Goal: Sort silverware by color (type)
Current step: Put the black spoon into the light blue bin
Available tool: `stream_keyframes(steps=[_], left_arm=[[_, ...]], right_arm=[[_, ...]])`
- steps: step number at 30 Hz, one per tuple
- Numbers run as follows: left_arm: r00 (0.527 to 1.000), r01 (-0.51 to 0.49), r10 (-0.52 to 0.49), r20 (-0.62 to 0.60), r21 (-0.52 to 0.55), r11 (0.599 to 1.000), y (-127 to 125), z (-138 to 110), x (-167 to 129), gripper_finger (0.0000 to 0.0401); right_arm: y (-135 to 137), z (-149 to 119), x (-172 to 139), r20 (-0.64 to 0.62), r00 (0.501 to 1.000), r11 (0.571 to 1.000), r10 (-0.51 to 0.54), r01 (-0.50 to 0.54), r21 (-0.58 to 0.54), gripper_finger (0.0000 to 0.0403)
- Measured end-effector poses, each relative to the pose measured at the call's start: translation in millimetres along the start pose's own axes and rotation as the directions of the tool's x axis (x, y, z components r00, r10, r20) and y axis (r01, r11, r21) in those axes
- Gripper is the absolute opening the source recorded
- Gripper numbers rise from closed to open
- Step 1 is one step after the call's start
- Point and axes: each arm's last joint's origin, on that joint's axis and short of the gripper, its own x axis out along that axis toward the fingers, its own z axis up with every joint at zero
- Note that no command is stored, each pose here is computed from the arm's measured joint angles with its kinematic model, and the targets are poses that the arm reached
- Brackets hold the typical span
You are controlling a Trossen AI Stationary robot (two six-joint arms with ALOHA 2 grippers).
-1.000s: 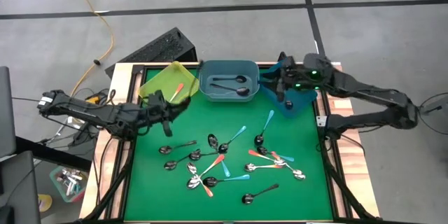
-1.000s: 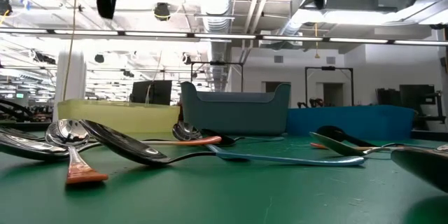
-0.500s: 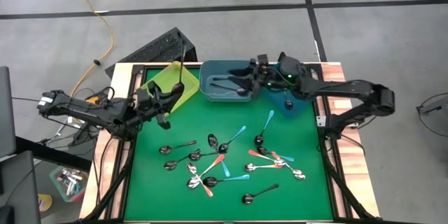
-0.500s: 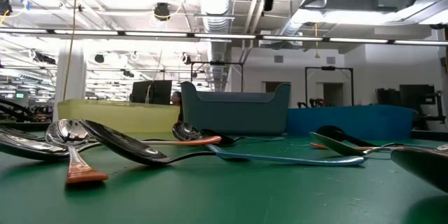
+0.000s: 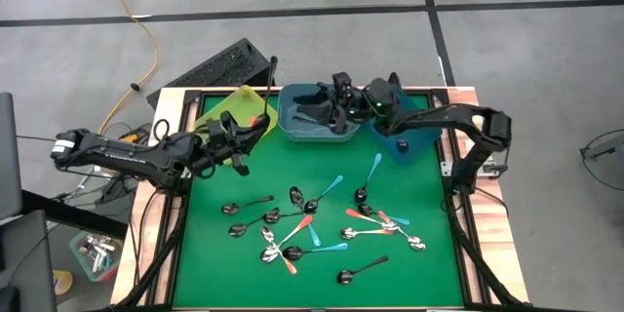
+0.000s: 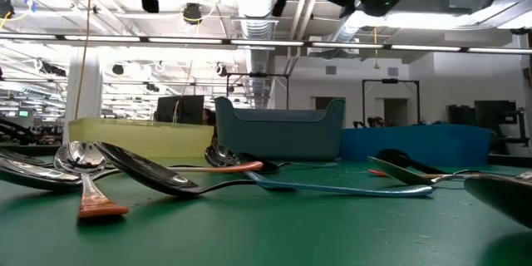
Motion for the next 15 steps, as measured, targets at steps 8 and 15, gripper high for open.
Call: stream_keyframes(steps=[8, 15], left_arm=[[1.000, 0.016, -0.016, -0.001, -0.029, 0.999, 5.5, -0.3, 4.4, 0.0000], [1.000, 0.017, -0.017, -0.009, -0.040, 0.999, 6.2, -1.0, 4.8, 0.0000]], right_arm=[[-18.2, -2.3, 21.2, -0.046, 0.998, 0.999, 0.048, -0.048, -0.007, 0.0263], [-30.2, -5.4, 39.9, -0.093, 0.992, 0.996, 0.088, -0.088, 0.002, 0.0263]])
